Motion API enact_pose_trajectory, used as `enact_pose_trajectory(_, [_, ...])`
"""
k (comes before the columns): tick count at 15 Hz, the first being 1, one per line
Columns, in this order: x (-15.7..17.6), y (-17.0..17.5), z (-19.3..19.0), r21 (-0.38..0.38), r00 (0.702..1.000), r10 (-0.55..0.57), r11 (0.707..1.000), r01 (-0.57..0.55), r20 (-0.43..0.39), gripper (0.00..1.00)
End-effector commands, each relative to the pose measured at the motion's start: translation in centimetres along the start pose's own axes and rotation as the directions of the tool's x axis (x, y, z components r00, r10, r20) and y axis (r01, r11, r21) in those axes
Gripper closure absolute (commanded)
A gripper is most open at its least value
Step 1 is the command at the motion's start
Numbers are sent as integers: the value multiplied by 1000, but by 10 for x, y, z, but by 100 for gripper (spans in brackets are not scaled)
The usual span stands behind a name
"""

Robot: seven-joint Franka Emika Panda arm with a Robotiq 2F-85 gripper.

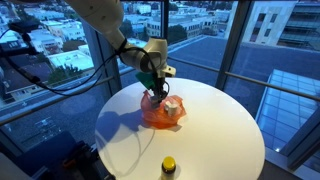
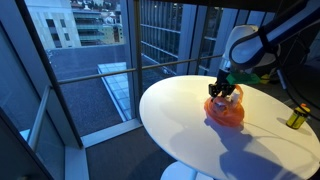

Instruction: Put the blue box in the plastic bag

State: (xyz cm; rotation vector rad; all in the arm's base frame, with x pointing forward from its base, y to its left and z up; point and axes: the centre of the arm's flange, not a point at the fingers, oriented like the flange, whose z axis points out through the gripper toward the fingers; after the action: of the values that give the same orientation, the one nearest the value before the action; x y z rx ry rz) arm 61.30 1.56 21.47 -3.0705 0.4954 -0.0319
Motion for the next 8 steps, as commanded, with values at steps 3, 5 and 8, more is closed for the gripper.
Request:
enact_pose_trajectory(3, [6, 3, -5, 14, 1000, -12, 1000, 12, 8, 22])
enact_pose_trajectory(5, [3, 3, -17, 14, 1000, -28, 999, 28, 11, 5])
enact_pose_trajectory(8, [-3, 3, -38, 2, 997, -64, 998, 64, 32, 0])
